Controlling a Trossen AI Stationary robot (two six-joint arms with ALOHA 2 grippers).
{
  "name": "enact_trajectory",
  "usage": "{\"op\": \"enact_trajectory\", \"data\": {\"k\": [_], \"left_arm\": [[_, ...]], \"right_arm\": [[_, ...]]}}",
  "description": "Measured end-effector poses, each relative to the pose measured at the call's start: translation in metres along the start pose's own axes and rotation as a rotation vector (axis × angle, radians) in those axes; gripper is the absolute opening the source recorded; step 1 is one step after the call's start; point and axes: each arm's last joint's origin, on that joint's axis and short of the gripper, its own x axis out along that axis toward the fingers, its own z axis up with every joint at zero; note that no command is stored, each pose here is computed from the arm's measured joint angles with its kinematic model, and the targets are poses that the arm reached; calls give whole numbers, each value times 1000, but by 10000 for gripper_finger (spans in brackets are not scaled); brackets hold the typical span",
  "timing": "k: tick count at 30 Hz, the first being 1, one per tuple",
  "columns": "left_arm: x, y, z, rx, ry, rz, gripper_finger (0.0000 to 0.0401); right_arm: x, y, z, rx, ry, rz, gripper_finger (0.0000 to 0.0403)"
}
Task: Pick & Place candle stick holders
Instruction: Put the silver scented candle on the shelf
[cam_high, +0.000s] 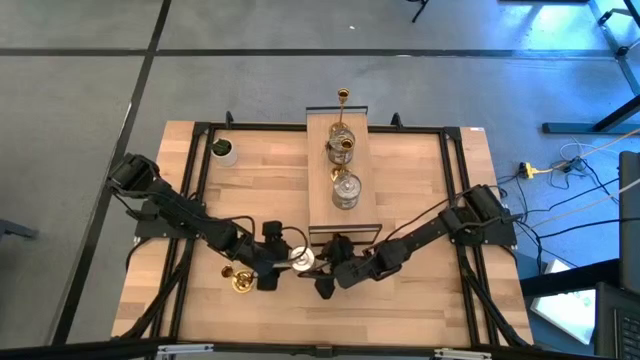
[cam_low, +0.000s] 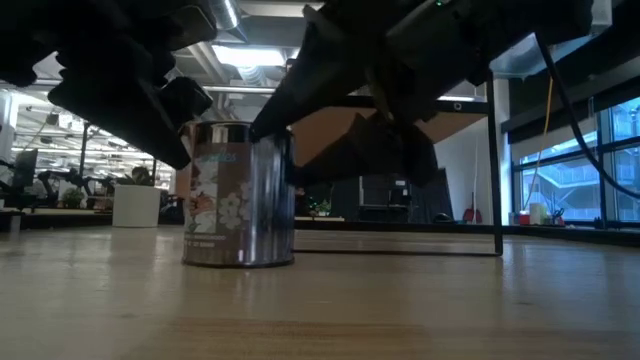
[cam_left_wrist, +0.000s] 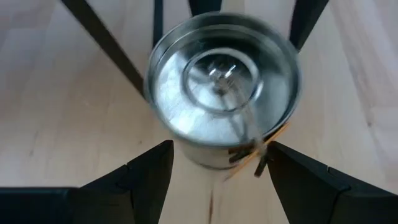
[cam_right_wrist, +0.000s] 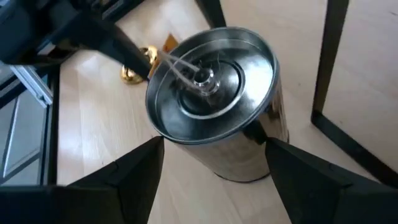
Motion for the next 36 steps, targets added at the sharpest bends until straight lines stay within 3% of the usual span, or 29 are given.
{"op": "enact_trajectory", "data": {"k": [10, 22, 31, 36], "left_arm": [[0, -4, -2, 2, 35, -101, 254], [10, -10, -3, -43, 49, -200, 254], [12, -11, -3, -36, 49, -205, 254], [6, -2, -4, -26, 76, -133, 253]], "right_arm": [[27, 7, -18, 27, 8, 62, 284], [25, 19, -16, 4, 19, 55, 321], [25, 20, -16, 10, 36, 72, 328], [26, 18, -14, 38, 26, 51, 328]]}}
